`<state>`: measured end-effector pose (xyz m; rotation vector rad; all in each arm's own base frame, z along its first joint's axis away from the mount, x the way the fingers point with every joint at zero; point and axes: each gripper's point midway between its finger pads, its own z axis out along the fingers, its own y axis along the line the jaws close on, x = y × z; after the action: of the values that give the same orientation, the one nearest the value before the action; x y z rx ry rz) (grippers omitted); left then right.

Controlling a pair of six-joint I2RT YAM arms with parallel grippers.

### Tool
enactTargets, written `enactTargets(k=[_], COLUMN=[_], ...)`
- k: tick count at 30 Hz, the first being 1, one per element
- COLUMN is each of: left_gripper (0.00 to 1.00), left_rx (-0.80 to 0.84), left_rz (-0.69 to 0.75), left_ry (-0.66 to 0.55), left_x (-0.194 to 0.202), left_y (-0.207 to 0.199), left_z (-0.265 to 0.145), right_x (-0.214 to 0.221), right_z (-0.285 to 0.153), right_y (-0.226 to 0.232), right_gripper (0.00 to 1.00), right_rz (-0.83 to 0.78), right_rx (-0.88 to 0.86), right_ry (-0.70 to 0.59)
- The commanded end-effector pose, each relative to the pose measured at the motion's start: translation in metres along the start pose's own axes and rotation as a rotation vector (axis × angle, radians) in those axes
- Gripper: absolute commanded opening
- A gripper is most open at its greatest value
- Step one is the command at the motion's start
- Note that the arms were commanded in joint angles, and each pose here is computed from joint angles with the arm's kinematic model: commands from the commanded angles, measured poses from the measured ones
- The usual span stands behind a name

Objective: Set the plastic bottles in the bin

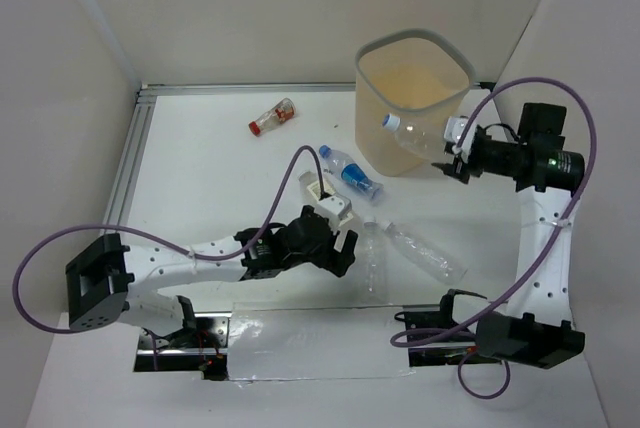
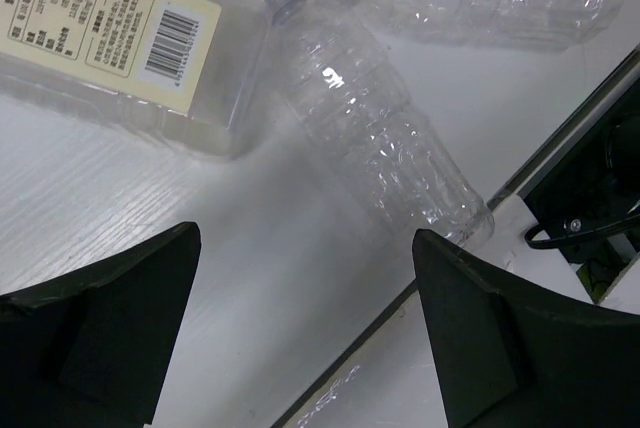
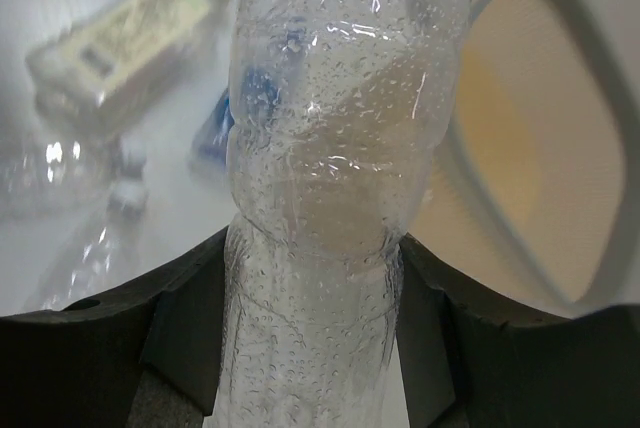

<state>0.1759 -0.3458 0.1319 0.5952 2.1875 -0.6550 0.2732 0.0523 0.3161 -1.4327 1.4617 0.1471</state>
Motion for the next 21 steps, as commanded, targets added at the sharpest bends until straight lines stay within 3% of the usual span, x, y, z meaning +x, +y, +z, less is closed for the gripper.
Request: enactTargets(k=[1,2,3,4,6,9,14,15,18,19,21], left_gripper=[1.00,1.00,1.00,1.00,1.00,1.00,1.00,1.00,1.00,1.00,1.00], left_rx=[0.067,0.072,0.081,0.079,0.077,0.087,0.118,0.105,0.070,0.060,0.034], left_rz=[-0.010,-0.013,-0.003,-0.002,-0.006,-0.012,-0.004,-0.001,0.009,0.022,0.016], left_ry=[-0.057,-0.066,-0.044,-0.040,-0.021,0.000,0.019,0.023,0.053,0.062,0.079], left_x=[-0.017,-0.020,-0.012,-0.012,-0.002,0.002,0.006,0.007,0.015,0.019,0.023], left_y=[-0.022,-0.025,-0.029,-0.030,-0.033,-0.037,-0.060,-0.058,-0.062,-0.065,-0.065], left_z=[0.007,0.010,0.016,0.019,0.029,0.039,0.051,0.053,0.062,0.063,0.067], right_x=[-0.072,-0.081,-0.107,-0.104,-0.112,-0.129,-0.087,-0.086,-0.057,-0.053,-0.041], right_z=[-0.011,-0.013,-0.027,-0.023,-0.021,0.008,0.086,0.086,0.093,0.090,0.082], right_y=[-0.034,-0.045,-0.080,-0.084,-0.114,-0.151,-0.177,-0.185,-0.197,-0.199,-0.203], right_gripper=[0.23,0.23,0.23,0.23,0.24,0.34,0.43,0.55,0.80,1.00,1.00], right_rz=[0.083,0.089,-0.054,0.092,0.096,0.081,0.192,0.198,0.305,0.325,0.367], right_rx=[0.073,0.108,0.230,0.253,0.339,0.444,0.415,0.429,0.465,0.475,0.494], right_ry=[-0.245,-0.280,-0.343,-0.371,-0.413,-0.384,-0.262,-0.249,-0.196,-0.193,-0.178])
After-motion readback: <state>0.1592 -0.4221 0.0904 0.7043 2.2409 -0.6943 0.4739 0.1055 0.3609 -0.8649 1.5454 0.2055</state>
